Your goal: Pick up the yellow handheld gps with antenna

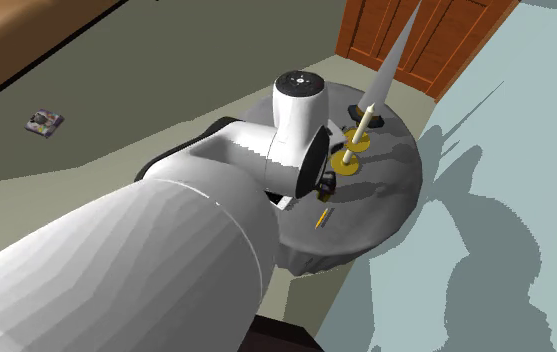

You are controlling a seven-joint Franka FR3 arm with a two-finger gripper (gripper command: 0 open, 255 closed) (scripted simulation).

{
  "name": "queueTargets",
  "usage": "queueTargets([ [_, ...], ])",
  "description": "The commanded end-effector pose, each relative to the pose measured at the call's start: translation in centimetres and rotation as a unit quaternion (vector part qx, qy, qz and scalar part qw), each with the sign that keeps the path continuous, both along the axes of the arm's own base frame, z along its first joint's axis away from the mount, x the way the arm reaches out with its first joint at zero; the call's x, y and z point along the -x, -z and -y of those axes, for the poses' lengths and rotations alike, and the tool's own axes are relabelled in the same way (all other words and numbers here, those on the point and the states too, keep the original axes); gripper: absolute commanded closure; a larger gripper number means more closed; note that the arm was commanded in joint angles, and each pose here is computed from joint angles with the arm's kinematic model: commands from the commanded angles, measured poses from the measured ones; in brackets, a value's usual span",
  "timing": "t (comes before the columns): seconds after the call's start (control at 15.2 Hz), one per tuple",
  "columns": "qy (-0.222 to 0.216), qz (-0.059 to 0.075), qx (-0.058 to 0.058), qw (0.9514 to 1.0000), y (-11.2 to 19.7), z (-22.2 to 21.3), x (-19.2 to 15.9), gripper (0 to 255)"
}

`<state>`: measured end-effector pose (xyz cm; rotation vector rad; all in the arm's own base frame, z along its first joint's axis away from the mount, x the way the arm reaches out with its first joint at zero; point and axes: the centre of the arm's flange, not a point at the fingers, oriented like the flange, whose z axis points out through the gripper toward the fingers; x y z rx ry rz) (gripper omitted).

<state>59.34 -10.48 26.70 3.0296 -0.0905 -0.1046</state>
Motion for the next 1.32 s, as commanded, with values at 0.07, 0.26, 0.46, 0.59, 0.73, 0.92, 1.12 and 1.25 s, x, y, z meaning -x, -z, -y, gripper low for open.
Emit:
queueTargets([
  [0.07, 0.007, 0.001, 0.009, 0.9999, 2.6, 1.8, -2.4, 0],
  [0.26, 0.014, 0.002, 0.018, 0.9997, 5.2, 3.5, -4.7, 0],
  [0.46, 0.021, 0.003, 0.027, 0.9994, 7.7, 5.3, -7.0, 0],
  [0.59, 0.022, 0.003, 0.029, 0.9993, 8.7, 5.7, -7.5, 0],
  [0.73, 0.022, 0.003, 0.029, 0.9993, 9.8, 5.7, -7.5, 0],
  [0.92, 0.022, 0.003, 0.029, 0.9993, 11.3, 5.7, -7.5, 0],
  [1.12, 0.022, 0.003, 0.029, 0.9993, 12.2, 5.7, -7.5, 0],
  [1.25, 0.022, 0.003, 0.029, 0.9993, 12.3, 5.7, -7.4, 255],
])
